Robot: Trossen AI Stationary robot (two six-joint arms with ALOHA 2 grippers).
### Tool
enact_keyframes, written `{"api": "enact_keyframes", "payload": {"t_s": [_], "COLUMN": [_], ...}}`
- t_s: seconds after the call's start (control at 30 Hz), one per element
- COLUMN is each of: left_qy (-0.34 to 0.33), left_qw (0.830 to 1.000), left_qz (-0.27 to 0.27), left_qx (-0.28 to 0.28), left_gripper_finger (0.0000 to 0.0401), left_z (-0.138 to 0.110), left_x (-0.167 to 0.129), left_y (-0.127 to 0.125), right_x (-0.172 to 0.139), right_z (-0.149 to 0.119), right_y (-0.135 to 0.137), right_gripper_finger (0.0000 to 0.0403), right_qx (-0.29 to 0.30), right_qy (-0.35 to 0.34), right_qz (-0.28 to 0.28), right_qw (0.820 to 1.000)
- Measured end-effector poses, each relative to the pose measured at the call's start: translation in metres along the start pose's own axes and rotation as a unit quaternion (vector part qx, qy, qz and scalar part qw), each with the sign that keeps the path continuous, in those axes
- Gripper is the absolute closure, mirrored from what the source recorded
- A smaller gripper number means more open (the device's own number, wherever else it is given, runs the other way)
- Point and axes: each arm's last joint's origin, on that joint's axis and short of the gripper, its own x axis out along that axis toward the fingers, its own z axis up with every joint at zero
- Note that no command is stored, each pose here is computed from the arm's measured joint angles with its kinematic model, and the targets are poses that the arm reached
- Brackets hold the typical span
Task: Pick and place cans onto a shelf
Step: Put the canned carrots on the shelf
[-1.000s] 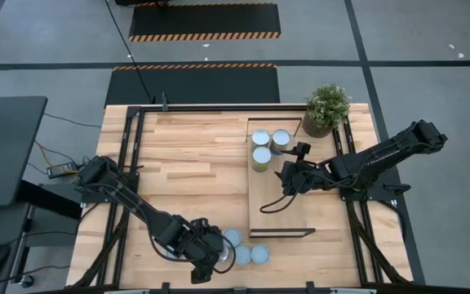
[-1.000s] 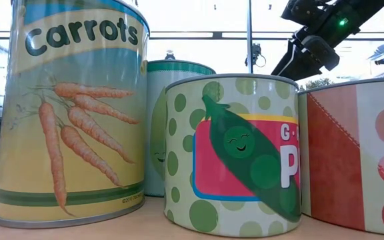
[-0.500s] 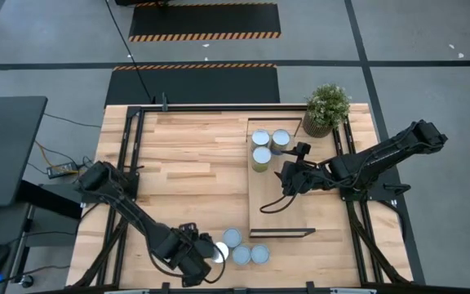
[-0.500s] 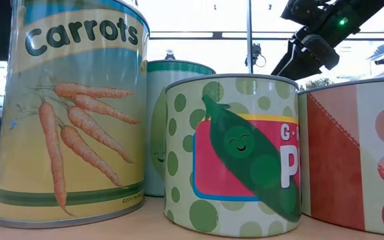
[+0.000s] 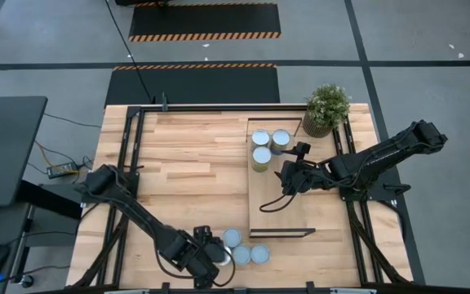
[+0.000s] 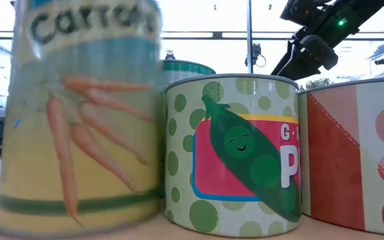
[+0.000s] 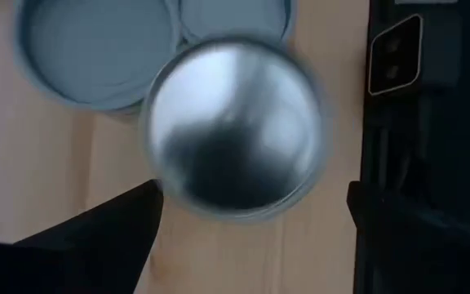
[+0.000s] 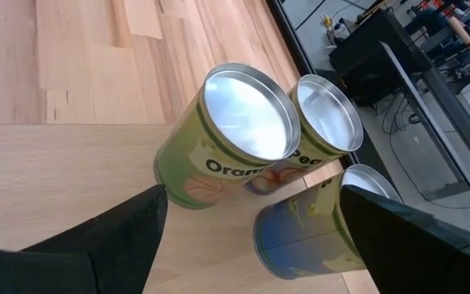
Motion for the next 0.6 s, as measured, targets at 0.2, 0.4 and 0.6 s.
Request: {"api": "enact_keyframes", "payload": {"t_s": [0.2,0.4,0.6], "left_qy": [0.000,-0.015,-0.044], "left_qw": [1.000,1.000,0.998], "left_qz": [0.008,0.008,0.017], "left_qx": [0.009,0.011,0.048], "left_gripper_finger": [0.0007,0.0007,0.0007], "left_z": [0.001,0.004,0.008], "left_x": [0.014,0.014,0.014], "left_y": [0.001,0.001,0.000], "right_x": [0.000,0.000,0.001], "right_z": [0.000,0.000,0.000], "right_y": [0.000,0.000,-0.001], "right_gripper_finger": [0.0030,0.0030,0.0030], "right_qx": [0.000,0.001,0.002], "right_qy": [0.000,0.001,0.002], "right_qz": [0.000,0.001,0.000], "right_qw": [1.000,1.000,1.000]}}
